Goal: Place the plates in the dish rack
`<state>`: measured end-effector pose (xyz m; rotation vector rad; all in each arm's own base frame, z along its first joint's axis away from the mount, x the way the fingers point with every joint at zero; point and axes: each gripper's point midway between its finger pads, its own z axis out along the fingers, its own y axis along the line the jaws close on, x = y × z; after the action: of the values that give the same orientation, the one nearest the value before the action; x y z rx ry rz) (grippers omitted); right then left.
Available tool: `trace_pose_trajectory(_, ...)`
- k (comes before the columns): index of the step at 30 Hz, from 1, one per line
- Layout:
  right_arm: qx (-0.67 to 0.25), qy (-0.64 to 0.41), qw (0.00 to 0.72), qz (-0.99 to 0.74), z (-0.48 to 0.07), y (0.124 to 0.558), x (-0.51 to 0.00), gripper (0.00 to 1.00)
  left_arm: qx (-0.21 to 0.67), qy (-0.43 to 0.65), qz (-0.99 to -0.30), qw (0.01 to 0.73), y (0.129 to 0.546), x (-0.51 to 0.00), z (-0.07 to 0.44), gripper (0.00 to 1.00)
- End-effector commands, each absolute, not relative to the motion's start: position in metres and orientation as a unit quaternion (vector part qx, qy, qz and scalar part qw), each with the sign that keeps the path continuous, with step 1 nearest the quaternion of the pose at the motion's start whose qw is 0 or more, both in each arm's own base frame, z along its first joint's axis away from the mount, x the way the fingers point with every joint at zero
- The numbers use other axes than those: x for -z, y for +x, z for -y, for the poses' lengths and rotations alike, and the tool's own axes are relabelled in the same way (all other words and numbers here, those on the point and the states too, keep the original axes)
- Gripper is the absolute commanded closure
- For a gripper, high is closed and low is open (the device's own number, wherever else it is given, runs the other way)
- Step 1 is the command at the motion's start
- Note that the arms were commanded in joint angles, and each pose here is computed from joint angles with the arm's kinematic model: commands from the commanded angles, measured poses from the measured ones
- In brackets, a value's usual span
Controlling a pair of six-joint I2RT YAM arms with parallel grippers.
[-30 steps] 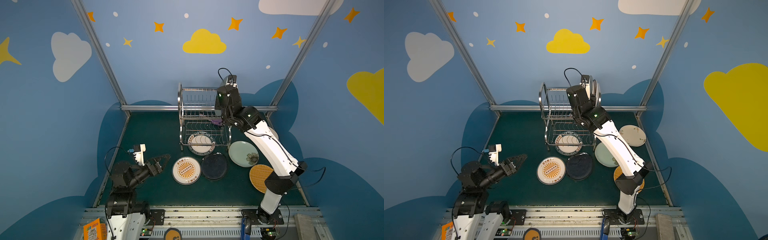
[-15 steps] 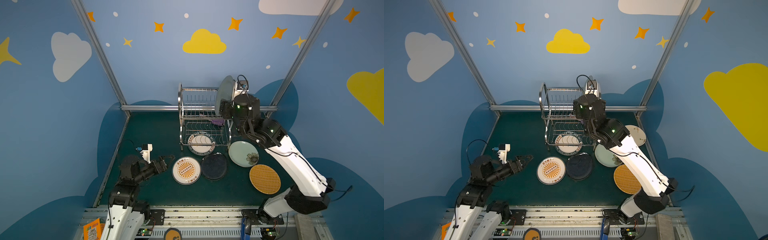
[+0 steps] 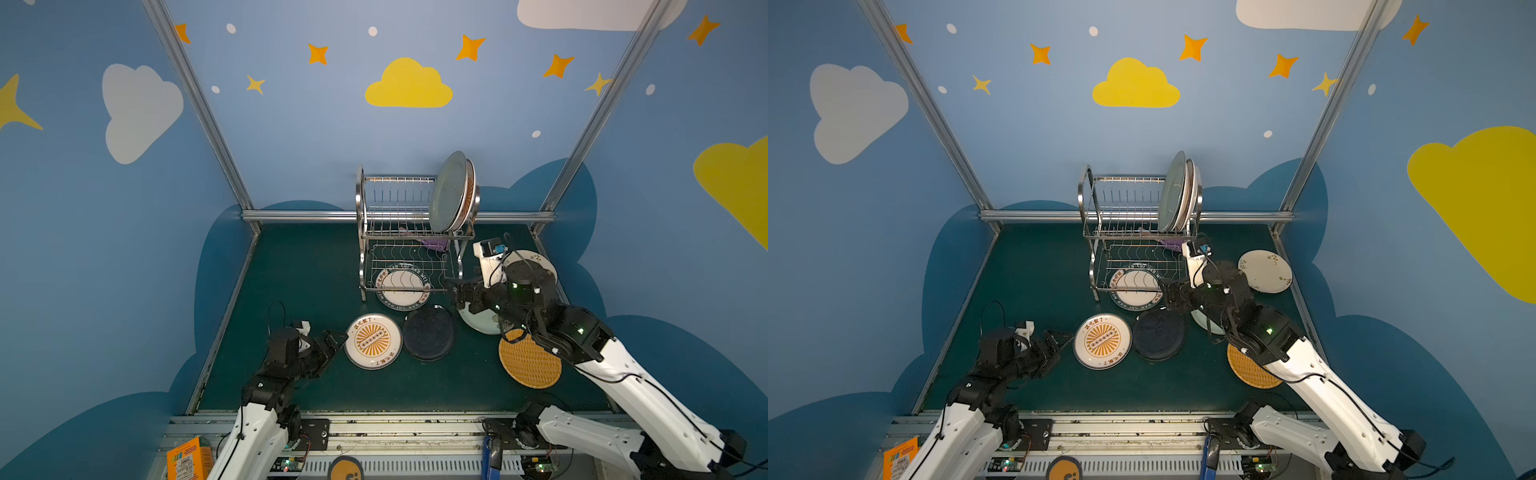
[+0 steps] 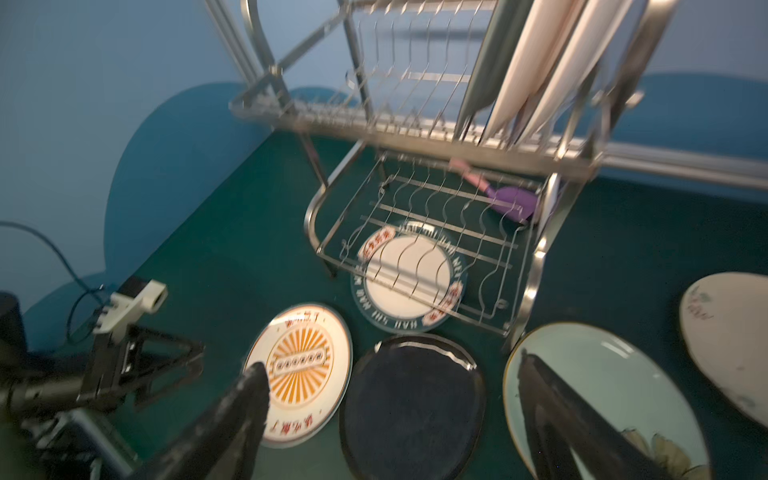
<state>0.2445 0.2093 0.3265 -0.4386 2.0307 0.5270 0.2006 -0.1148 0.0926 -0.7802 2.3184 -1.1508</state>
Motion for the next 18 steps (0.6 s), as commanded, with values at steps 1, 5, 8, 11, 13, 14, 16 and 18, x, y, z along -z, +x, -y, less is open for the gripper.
trace_pose_trajectory(1,-0.301,-0.207,0.414,-0.834,-0.232,0.225,-0.299,0.08,0.422,-0.292,-0.826,0.234,0.211,-0.090,0.116,0.11)
trace_pose_trajectory(5,-0.350,-0.211,0.371,-0.834,-0.243,0.215,-0.273,0.08,0.436,-0.286,-0.824,0.221,0.211,-0.072,0.125,0.17)
trace_pose_trajectory(8,-0.380,-0.210,0.338,-0.835,-0.251,0.211,-0.255,0.08,0.427,-0.284,-0.830,0.219,0.209,-0.065,0.125,0.18)
trace_pose_trajectory(11,-0.396,-0.195,0.304,-0.844,-0.256,0.212,-0.234,0.08,0.432,-0.280,-0.828,0.222,0.210,-0.058,0.126,0.21)
trace_pose_trajectory(13,-0.402,-0.190,0.297,-0.845,-0.257,0.211,-0.227,0.08,0.431,-0.278,-0.831,0.215,0.210,-0.055,0.128,0.23)
trace_pose_trajectory(14,-0.405,-0.188,0.293,-0.845,-0.258,0.211,-0.223,0.08,0.428,-0.280,-0.833,0.212,0.211,-0.054,0.127,0.25)
trace_pose_trajectory(16,-0.408,-0.183,0.288,-0.847,-0.258,0.210,-0.218,0.08,0.422,-0.282,-0.837,0.203,0.212,-0.049,0.128,0.29)
trace_pose_trajectory(18,-0.407,-0.181,0.284,-0.849,-0.257,0.210,-0.215,0.08,0.413,-0.287,-0.844,0.187,0.213,-0.042,0.129,0.33)
